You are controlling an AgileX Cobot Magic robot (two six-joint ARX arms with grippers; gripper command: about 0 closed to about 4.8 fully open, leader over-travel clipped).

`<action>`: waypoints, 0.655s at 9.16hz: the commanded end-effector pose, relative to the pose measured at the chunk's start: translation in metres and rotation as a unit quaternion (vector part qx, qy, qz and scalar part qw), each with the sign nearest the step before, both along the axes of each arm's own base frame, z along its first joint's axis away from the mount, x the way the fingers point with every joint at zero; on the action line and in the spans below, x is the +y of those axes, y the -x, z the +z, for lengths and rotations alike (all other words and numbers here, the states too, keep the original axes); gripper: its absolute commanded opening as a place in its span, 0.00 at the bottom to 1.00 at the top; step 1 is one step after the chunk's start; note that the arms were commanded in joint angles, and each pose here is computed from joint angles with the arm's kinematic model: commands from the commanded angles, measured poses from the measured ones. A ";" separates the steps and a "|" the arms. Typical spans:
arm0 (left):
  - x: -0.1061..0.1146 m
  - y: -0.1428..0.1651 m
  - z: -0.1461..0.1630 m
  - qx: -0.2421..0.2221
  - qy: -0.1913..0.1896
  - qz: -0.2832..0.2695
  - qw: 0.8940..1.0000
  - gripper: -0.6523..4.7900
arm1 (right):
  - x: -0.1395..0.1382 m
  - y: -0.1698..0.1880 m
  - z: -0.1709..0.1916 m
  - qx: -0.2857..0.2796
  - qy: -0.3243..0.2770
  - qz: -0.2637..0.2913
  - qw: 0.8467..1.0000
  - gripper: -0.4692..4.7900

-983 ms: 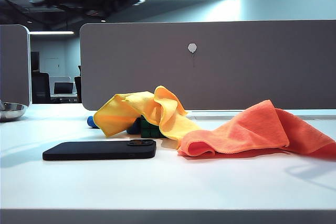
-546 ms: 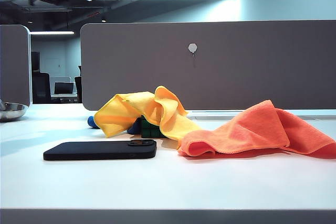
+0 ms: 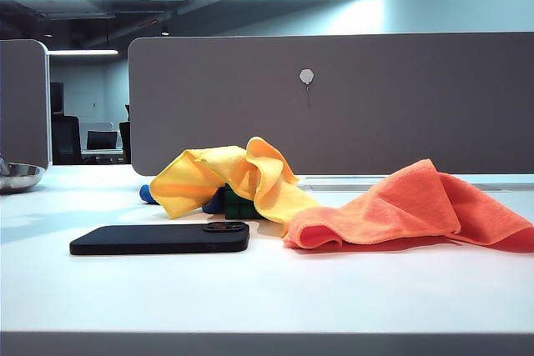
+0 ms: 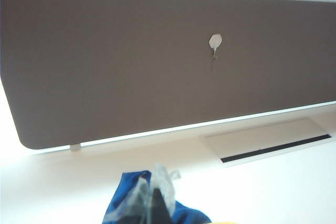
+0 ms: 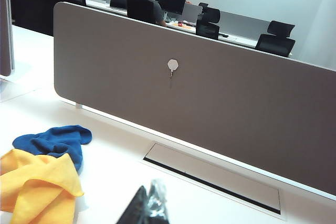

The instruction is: Pick up a rag that is the same color as the top surface of the Rubik's Cube and cover the cube with it.

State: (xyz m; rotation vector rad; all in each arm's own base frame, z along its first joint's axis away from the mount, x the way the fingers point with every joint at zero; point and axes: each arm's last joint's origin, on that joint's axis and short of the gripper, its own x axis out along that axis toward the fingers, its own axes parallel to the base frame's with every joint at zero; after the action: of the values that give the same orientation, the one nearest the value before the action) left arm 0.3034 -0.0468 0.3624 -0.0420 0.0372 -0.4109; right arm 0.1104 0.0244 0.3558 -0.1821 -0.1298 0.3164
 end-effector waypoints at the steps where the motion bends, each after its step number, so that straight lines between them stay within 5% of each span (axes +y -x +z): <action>1: 0.004 0.024 0.012 0.014 -0.028 0.018 0.999 0.11 | -0.006 0.030 -0.016 -0.034 -0.010 -0.002 0.999 0.09; 6: 0.015 0.056 0.012 0.017 -0.037 0.040 0.998 0.11 | -0.010 0.043 -0.047 -0.004 -0.033 -0.035 0.999 0.09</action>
State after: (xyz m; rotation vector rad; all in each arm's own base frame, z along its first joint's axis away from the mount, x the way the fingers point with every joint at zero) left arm 0.2518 -0.0362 0.3746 0.0204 0.0931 -0.3523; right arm 0.0674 0.0145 0.3101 -0.1289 -0.1342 0.2458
